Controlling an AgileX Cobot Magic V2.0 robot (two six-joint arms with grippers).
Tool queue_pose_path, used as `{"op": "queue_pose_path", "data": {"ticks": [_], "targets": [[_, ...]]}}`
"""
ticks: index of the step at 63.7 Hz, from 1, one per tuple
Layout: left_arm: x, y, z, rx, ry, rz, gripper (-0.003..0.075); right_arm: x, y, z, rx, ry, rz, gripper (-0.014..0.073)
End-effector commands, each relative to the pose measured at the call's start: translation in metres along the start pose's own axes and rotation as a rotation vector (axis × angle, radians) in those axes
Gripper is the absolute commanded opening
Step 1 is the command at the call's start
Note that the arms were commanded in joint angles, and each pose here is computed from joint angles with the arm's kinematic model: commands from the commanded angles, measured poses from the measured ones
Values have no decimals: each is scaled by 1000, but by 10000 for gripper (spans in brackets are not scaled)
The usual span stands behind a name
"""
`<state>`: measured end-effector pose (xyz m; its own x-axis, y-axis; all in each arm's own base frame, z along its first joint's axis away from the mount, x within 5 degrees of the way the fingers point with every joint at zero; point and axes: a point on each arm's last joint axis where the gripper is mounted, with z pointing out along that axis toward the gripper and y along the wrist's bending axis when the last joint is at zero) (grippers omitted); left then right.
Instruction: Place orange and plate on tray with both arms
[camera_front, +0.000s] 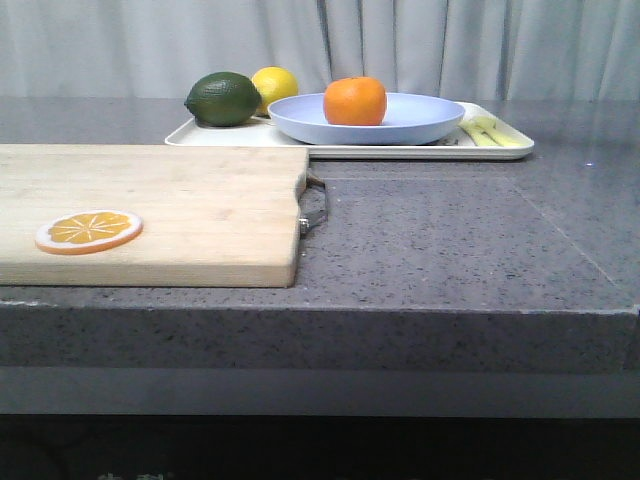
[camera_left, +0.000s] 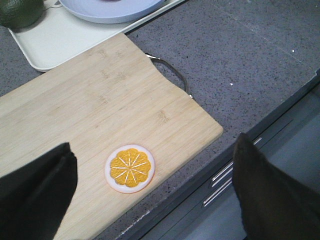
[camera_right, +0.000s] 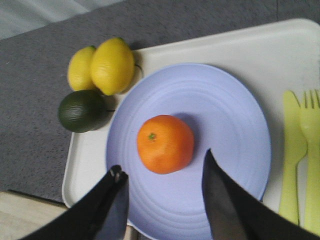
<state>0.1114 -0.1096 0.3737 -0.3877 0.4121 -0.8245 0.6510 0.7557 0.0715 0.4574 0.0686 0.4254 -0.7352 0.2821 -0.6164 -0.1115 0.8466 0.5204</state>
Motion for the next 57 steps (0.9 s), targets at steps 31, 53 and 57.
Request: {"op": "queue_pose_path", "data": {"ticks": [31, 53, 57], "targets": [[-12, 2, -8, -1, -88, -4, 600, 43, 45, -138, 203, -37, -344, 371], [-12, 2, -8, -1, -88, -4, 600, 125, 14, -186, 343, -91, -380, 371], [-12, 2, -8, -1, -88, -4, 600, 144, 9, -193, 345, -103, -385, 371]]}}
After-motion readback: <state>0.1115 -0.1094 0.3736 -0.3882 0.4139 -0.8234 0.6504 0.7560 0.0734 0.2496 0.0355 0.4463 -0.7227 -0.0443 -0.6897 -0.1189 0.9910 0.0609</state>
